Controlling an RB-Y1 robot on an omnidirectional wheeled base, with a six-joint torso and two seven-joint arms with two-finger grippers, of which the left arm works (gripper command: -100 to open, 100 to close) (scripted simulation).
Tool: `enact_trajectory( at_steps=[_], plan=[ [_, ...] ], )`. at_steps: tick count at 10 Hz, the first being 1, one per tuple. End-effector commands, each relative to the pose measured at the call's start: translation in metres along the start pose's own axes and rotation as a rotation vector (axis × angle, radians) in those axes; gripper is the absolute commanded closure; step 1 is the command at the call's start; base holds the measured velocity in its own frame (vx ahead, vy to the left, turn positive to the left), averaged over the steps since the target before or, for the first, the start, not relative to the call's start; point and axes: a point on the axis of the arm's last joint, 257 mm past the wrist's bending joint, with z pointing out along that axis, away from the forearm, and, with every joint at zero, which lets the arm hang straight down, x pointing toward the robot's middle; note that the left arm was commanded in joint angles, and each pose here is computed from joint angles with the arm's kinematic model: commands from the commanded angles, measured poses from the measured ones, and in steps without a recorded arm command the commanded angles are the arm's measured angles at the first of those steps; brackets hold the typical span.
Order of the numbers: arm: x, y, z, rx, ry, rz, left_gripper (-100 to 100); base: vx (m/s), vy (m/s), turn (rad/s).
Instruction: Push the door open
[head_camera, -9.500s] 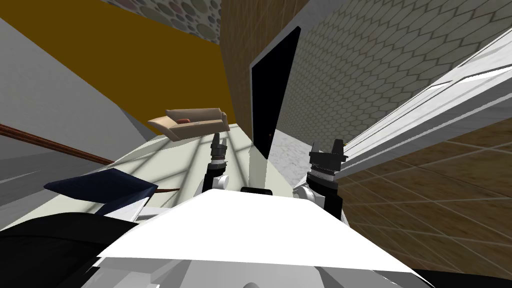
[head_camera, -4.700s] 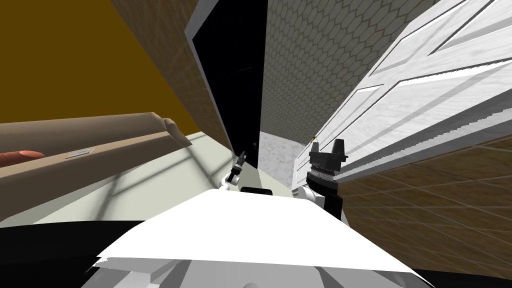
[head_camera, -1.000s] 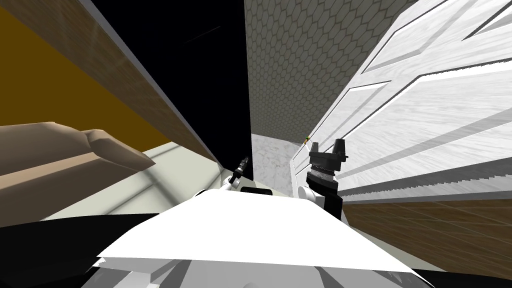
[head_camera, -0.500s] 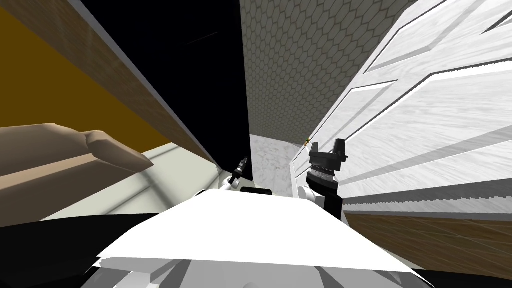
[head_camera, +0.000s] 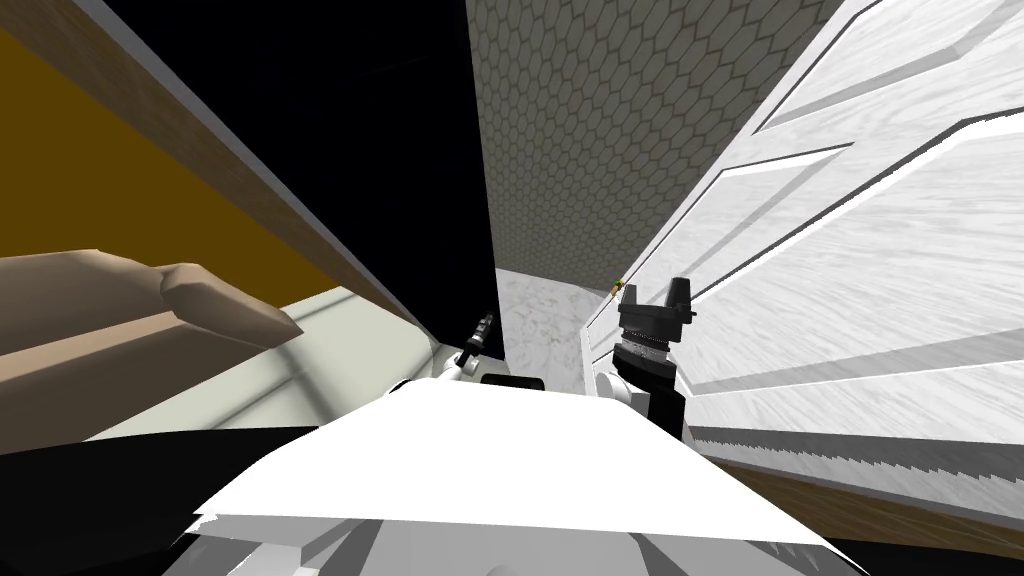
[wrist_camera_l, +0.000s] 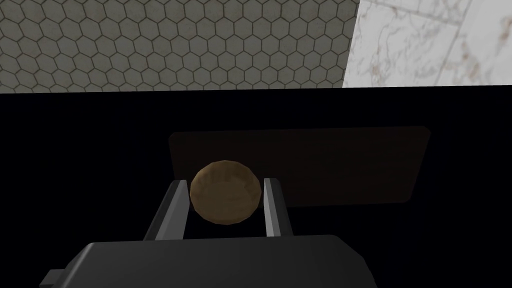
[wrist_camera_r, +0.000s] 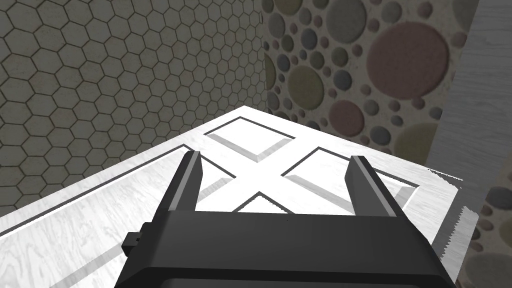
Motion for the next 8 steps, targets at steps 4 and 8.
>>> enact_trajectory(
  at_steps=[4, 8],
  plan=[
    [-0.028, -0.004, -0.0001, 0.004, -0.058, 0.01, 100, 0.15, -0.072, 0.039],
    [-0.056, -0.005, -0.0034, 0.004, -0.135, 0.011, 100, 0.17, -0.095, 0.057]
  ],
)
